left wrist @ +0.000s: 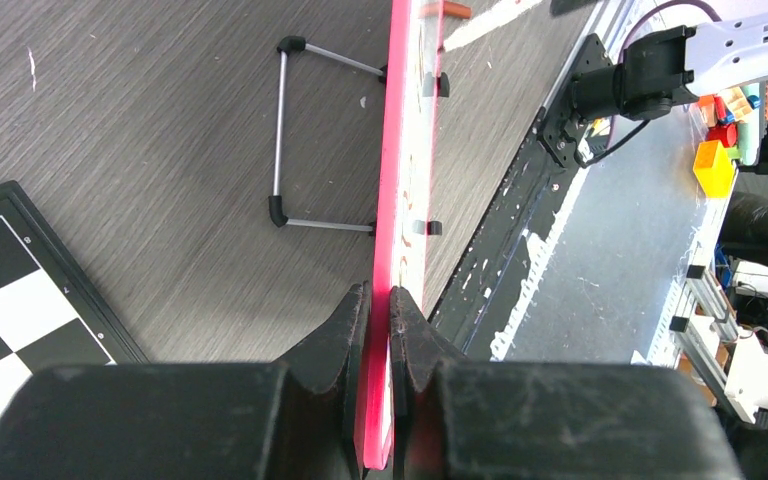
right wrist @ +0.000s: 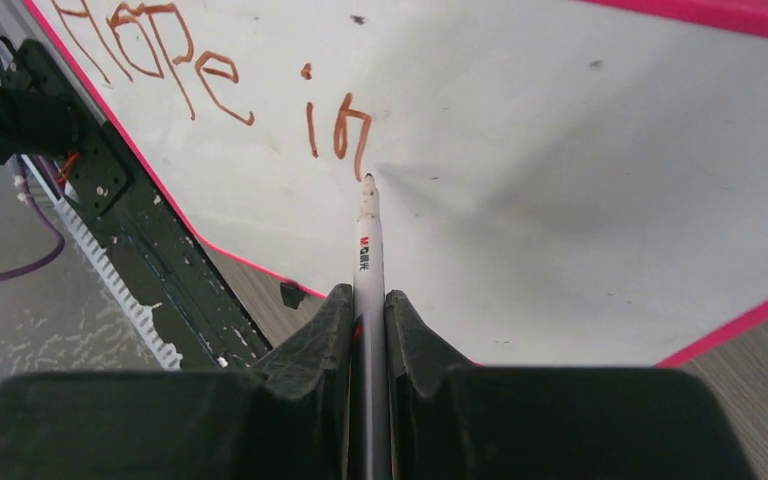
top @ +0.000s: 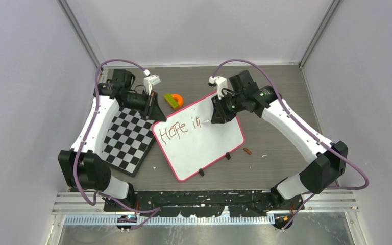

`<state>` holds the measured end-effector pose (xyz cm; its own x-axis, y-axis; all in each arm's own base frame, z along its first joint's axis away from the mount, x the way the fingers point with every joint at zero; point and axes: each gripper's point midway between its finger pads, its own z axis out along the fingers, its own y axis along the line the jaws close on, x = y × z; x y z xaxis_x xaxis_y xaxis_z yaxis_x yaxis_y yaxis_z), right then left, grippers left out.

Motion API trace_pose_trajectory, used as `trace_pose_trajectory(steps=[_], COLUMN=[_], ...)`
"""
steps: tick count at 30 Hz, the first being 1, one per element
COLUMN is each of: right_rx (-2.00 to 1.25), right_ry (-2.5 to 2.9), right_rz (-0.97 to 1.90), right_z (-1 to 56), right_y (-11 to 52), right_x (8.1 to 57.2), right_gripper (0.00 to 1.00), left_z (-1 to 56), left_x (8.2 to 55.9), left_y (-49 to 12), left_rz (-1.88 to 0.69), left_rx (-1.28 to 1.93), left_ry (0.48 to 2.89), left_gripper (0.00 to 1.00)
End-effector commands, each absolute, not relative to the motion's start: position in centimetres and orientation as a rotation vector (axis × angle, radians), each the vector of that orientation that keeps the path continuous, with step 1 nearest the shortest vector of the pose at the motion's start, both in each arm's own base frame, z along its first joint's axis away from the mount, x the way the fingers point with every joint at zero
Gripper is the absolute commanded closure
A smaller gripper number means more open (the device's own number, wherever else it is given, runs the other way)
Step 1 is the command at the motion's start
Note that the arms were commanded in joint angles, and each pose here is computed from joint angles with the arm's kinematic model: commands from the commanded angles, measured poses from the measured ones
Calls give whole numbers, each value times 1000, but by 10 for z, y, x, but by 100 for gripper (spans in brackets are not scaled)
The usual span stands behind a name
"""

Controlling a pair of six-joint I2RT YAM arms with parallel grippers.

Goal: Write a sentence on the whiteboard

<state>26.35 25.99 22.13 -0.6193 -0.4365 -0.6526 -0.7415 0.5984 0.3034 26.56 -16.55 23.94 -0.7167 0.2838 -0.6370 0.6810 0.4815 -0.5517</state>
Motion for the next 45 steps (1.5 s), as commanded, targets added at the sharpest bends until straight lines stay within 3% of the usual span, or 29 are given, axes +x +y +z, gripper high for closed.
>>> trace_pose_trajectory(steps=[1, 17, 45], right_rx=[-880, -817, -833], right_ry=[2165, 2167, 2244], right_rz=[760, 709, 634], right_z=[266, 260, 233], right_y=[247, 251, 231], right_x=[280, 307, 296], right_gripper=[100, 100, 100], left_z=[237, 237, 235], left_x=[256, 256, 256], left_y=[-167, -167, -167], left_rz=[-1158, -1158, -1158], left_rx=[808, 806, 807], left_ry=[2306, 2306, 2311], left_gripper=[100, 100, 100])
